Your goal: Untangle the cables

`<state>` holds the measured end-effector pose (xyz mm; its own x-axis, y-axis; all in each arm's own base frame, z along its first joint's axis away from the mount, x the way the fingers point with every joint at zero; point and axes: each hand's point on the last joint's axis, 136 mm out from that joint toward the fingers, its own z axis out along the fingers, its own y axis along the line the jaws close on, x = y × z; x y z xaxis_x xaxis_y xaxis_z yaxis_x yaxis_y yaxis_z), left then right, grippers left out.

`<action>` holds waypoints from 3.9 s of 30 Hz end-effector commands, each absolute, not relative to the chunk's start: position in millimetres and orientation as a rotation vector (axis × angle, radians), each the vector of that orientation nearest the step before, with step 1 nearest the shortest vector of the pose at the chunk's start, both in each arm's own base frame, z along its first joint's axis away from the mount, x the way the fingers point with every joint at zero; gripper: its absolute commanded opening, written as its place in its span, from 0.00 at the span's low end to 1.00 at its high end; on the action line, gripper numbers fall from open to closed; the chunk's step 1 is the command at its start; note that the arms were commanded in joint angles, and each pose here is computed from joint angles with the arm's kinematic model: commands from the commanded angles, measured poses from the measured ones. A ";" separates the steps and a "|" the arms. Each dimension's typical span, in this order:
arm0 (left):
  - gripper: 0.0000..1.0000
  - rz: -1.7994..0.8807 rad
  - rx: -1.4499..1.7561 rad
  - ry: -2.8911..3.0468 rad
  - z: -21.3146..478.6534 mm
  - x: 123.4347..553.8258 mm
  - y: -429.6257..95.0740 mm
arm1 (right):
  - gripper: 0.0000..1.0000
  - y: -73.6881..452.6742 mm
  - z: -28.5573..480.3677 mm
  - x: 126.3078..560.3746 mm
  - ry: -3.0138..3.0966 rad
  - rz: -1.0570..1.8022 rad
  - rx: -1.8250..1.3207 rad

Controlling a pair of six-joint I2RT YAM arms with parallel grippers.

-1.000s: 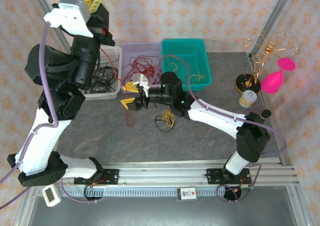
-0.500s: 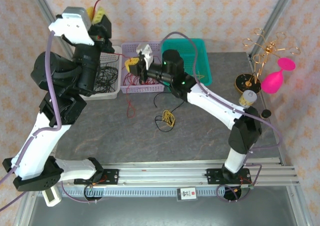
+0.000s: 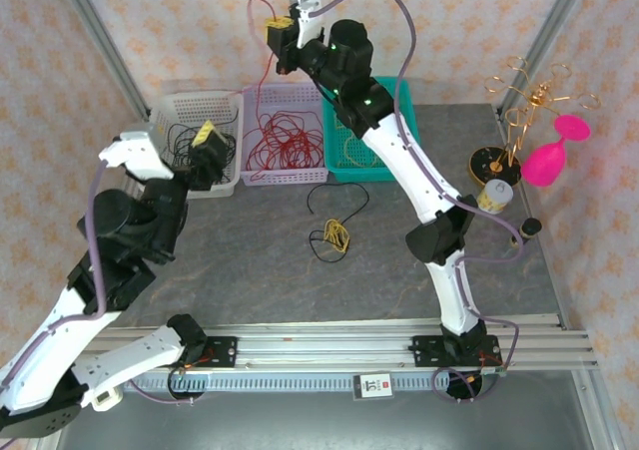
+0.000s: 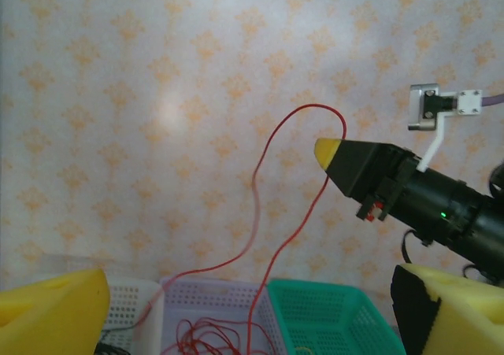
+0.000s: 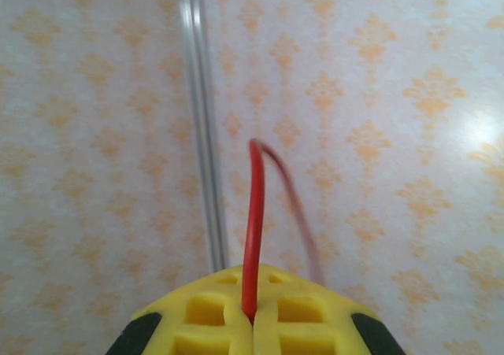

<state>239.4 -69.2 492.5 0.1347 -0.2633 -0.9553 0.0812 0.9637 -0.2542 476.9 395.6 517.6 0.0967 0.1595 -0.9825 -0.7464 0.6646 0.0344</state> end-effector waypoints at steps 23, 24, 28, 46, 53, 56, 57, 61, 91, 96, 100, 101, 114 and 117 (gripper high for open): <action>0.71 -0.487 -0.222 1.859 273.7 242.5 -110.8 | 0.00 441.3 313.9 576.6 1.568 0.741 -0.548; 0.70 -0.488 -0.225 1.858 272.4 242.4 -110.6 | 0.00 441.2 319.8 574.4 1.561 0.742 -0.548; 0.68 -0.480 -0.222 1.871 264.8 242.6 -110.8 | 0.00 437.4 374.0 555.9 1.471 0.741 -0.554; 0.67 -0.455 -0.282 1.844 253.1 229.0 -87.8 | 0.00 395.2 605.5 400.1 1.050 0.964 -0.594; 0.66 -0.475 -0.284 1.841 252.3 223.8 -85.4 | 0.00 380.6 606.6 432.6 1.033 0.841 -0.464; 0.66 -0.504 -0.314 1.833 253.7 220.6 -83.0 | 0.00 382.5 596.0 445.8 1.043 0.856 -0.456; 0.66 -0.507 -0.316 1.832 253.7 219.7 -82.3 | 0.00 384.6 591.6 449.6 1.046 0.860 -0.455; 0.66 -0.517 -0.316 1.837 252.6 218.0 -82.4 | 0.00 389.5 576.4 466.9 1.050 0.832 -0.426; 0.66 -0.497 -0.294 1.875 241.6 223.4 -89.5 | 0.00 412.9 338.9 590.0 1.548 0.627 -0.380; 0.66 -0.496 -0.292 1.879 239.4 223.7 -90.2 | 0.00 414.5 270.9 599.7 1.693 0.563 -0.398; 0.66 -0.496 -0.292 1.880 239.0 223.5 -90.1 | 0.00 414.4 207.9 595.1 1.845 0.530 -0.423; 0.66 -0.496 -0.293 1.878 238.9 223.7 -90.2 | 0.00 413.4 192.9 593.2 1.882 0.515 -0.428; 0.68 -0.518 -0.282 1.888 234.3 224.6 -95.6 | 0.38 407.2 159.8 583.3 2.019 0.441 -0.446; 0.68 -0.524 -0.287 1.884 235.0 223.6 -94.7 | 0.46 407.7 192.0 580.0 1.972 0.456 -0.436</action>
